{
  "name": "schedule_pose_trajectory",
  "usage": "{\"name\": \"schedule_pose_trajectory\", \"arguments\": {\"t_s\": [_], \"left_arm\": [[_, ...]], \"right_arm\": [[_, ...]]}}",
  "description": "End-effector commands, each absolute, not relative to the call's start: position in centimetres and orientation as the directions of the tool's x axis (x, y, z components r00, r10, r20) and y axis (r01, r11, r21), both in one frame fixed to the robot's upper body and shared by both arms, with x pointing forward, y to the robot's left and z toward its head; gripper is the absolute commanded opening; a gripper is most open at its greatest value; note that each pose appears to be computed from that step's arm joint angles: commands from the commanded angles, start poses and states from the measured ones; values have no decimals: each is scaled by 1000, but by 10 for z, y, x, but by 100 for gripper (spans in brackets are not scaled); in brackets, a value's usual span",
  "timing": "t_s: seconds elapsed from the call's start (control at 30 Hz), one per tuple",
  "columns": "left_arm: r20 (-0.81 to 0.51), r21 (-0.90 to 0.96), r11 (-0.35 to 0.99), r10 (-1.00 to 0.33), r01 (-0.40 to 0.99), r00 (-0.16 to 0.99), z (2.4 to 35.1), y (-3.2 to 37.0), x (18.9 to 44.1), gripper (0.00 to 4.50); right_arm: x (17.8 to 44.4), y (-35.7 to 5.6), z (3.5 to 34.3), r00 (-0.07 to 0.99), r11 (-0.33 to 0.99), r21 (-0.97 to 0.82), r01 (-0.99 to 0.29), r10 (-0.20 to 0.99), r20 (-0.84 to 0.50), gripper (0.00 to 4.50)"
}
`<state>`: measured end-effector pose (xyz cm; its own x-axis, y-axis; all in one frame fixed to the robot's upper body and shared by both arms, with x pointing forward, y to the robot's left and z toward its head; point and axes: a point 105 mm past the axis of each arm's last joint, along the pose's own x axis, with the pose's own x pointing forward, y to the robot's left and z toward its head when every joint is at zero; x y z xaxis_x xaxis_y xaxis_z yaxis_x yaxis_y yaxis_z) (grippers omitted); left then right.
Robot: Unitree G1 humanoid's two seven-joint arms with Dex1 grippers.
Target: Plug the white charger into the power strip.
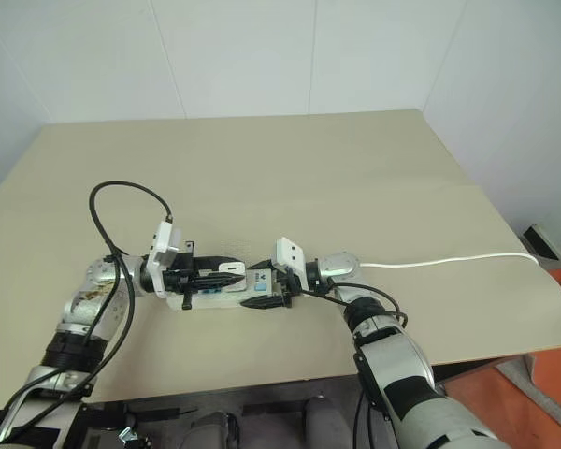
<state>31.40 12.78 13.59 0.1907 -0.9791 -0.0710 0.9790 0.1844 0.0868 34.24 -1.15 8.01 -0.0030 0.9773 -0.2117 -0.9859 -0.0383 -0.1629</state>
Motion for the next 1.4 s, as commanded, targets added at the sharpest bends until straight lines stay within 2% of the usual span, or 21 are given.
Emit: {"name": "schedule_pose_trajectory", "arguments": {"t_s": [0.03, 0.37, 0.83, 1.07, 1.4], "left_arm": [[-102, 67, 180, -977, 981, 186, 129, 133, 317, 103], [-87, 42, 108, -990, 993, 111, 131, 130, 315, 103], [-85, 42, 88, -992, 995, 92, 124, 122, 312, 103], [-91, 56, 114, -989, 992, 119, 126, 129, 318, 103], [-155, 26, 96, -983, 995, 98, 100, 136, 305, 103]], "right_arm": [[339, -14, 65, -4, -34, -116, -993, 967, -256, 343], [339, -15, 65, 5, -25, -116, -993, 968, -250, 343], [339, -17, 64, 12, -16, -109, -994, 969, -248, 343], [340, -18, 64, 15, -11, -106, -994, 969, -245, 343], [340, -19, 65, 14, -13, -107, -994, 969, -245, 343]]}}
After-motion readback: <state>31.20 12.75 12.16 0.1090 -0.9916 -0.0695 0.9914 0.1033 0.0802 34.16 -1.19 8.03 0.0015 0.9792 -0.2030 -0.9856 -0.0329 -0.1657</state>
